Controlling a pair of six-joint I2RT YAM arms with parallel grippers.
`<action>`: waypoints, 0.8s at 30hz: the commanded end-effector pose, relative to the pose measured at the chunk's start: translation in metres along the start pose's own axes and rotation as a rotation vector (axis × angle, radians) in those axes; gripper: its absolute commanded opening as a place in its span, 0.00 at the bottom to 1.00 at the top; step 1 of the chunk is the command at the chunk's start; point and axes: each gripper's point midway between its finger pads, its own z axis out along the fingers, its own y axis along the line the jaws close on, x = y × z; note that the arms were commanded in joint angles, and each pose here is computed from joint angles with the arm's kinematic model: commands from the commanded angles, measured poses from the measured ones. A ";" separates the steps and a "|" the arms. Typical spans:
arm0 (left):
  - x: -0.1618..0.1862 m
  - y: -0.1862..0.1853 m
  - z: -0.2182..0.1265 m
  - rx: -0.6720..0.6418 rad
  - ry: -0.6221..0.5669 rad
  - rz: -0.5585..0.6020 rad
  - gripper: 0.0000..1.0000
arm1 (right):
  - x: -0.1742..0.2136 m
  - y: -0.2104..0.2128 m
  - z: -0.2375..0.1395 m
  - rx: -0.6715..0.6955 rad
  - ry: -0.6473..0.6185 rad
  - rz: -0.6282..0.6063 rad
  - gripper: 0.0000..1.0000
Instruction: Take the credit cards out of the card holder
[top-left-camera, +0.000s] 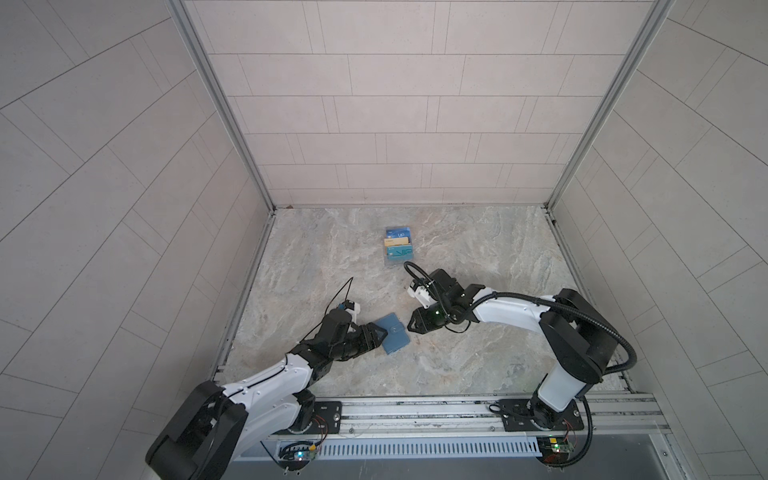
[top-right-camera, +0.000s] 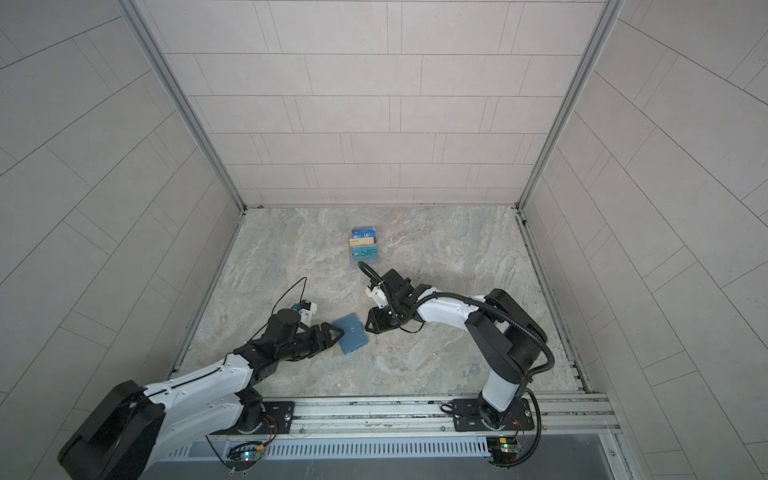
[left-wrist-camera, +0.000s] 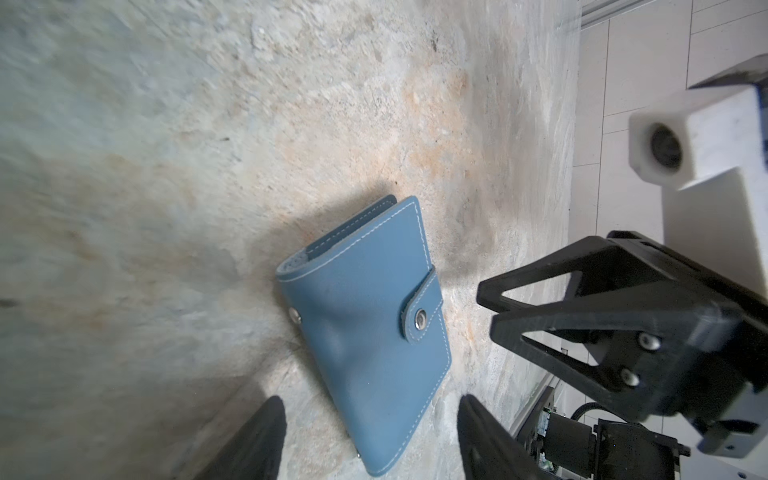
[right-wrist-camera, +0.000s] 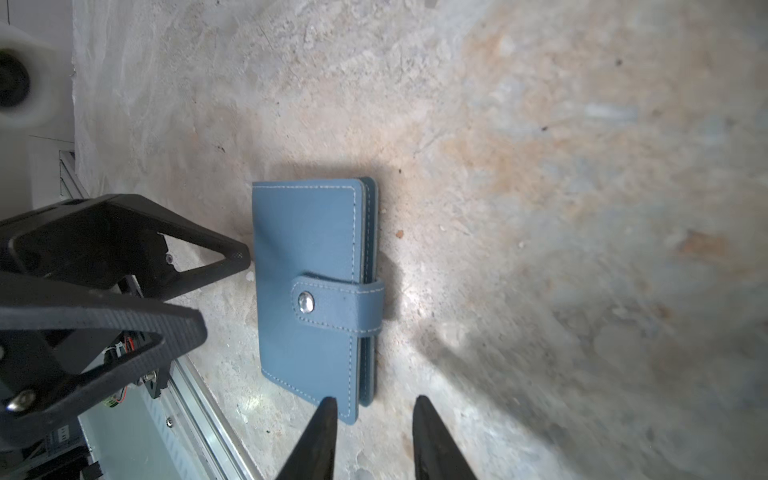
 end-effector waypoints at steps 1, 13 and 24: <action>0.004 -0.002 0.002 0.031 0.010 0.009 0.69 | -0.008 0.009 0.011 -0.028 -0.013 0.022 0.31; 0.010 -0.007 0.017 0.102 0.058 -0.007 0.58 | 0.005 -0.006 0.041 -0.009 0.050 0.104 0.19; 0.002 -0.029 0.024 0.181 0.073 0.009 0.37 | 0.017 -0.011 0.052 -0.046 0.072 0.148 0.18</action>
